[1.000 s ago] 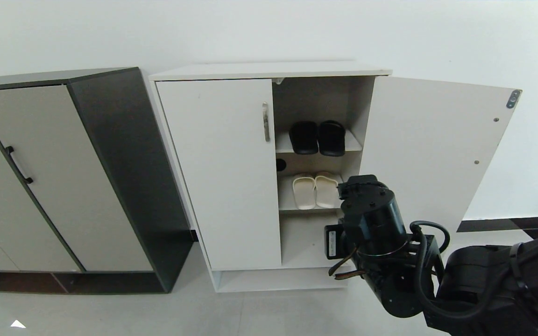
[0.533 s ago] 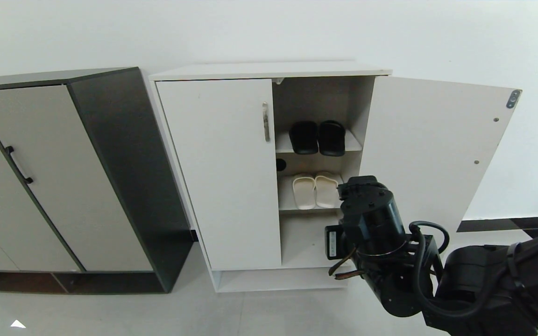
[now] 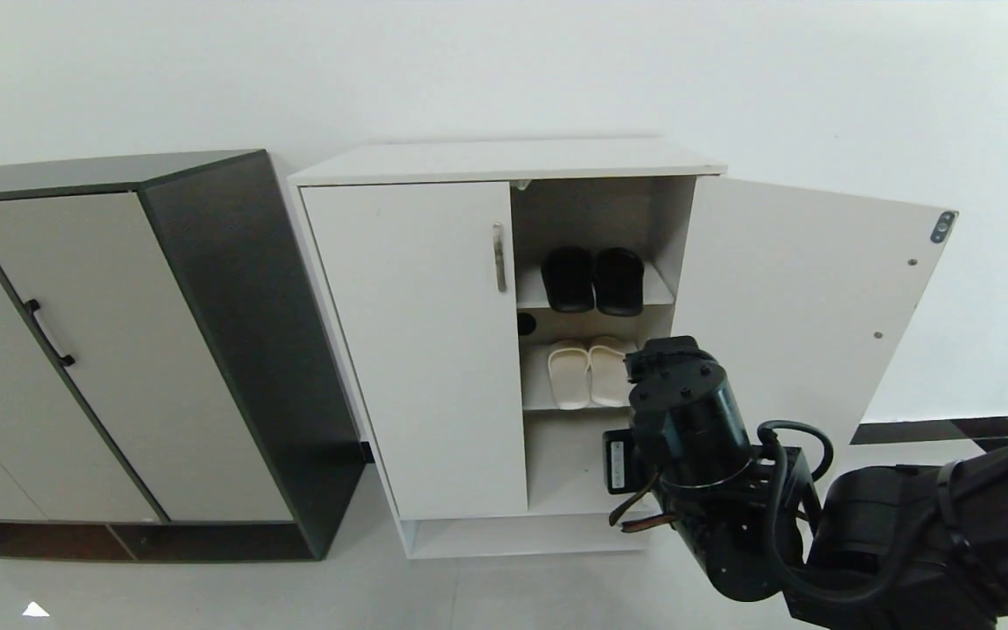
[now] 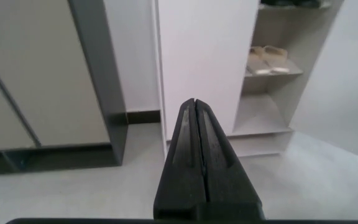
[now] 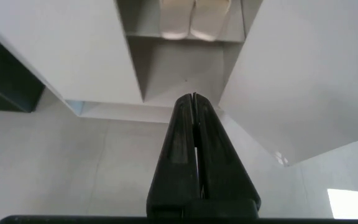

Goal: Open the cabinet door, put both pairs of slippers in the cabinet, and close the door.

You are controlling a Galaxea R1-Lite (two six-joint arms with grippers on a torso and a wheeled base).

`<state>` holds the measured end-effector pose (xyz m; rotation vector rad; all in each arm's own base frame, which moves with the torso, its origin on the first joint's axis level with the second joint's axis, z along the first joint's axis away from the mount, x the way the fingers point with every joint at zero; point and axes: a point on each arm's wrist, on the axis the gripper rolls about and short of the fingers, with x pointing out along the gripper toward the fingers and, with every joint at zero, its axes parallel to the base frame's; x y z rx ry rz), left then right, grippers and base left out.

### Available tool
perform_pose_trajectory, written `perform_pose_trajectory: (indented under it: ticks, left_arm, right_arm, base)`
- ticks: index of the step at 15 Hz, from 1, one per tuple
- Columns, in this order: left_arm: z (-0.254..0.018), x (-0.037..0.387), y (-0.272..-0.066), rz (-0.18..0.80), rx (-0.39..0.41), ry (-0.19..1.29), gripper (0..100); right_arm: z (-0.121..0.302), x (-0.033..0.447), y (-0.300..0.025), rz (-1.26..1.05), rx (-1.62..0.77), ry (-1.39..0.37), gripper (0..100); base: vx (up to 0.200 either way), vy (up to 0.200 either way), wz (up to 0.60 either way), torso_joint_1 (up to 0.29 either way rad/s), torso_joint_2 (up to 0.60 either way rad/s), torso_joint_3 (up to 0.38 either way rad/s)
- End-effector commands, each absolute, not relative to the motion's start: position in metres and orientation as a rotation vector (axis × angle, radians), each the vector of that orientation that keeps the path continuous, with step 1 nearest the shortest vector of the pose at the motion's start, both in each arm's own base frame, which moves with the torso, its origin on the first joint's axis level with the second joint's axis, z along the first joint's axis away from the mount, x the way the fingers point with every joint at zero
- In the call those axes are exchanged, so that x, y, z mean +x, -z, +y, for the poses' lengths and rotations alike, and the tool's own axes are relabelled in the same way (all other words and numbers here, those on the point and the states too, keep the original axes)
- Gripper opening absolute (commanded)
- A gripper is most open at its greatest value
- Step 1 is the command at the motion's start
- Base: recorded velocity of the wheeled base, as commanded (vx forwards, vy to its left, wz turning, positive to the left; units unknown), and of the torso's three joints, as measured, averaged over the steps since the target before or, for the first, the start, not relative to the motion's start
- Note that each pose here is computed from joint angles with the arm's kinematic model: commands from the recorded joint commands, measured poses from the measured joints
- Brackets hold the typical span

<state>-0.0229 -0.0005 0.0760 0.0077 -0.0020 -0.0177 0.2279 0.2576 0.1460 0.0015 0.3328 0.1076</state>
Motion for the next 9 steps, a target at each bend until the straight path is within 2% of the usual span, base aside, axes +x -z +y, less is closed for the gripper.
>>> perform_pose_trajectory:
  ticks: [1,9]
  left_arm:
    - [-0.0005,-0.0229,-0.0759,-0.002,0.008,0.018,0]
    - [-0.0005,-0.0229,-0.0757,0.0,0.008,0.018,0]
  right_arm:
    - [0.2574,0.2285,-0.1456,0.333,0.002,-0.106,0]
    - [0.2574,0.2285,-0.1456,0.333,0.002,-0.106,0]
  base:
    - [0.0,0.0,0.0,0.095,-0.46,-0.349]
    - [0.0,0.0,0.0,0.131,-0.46,-0.336]
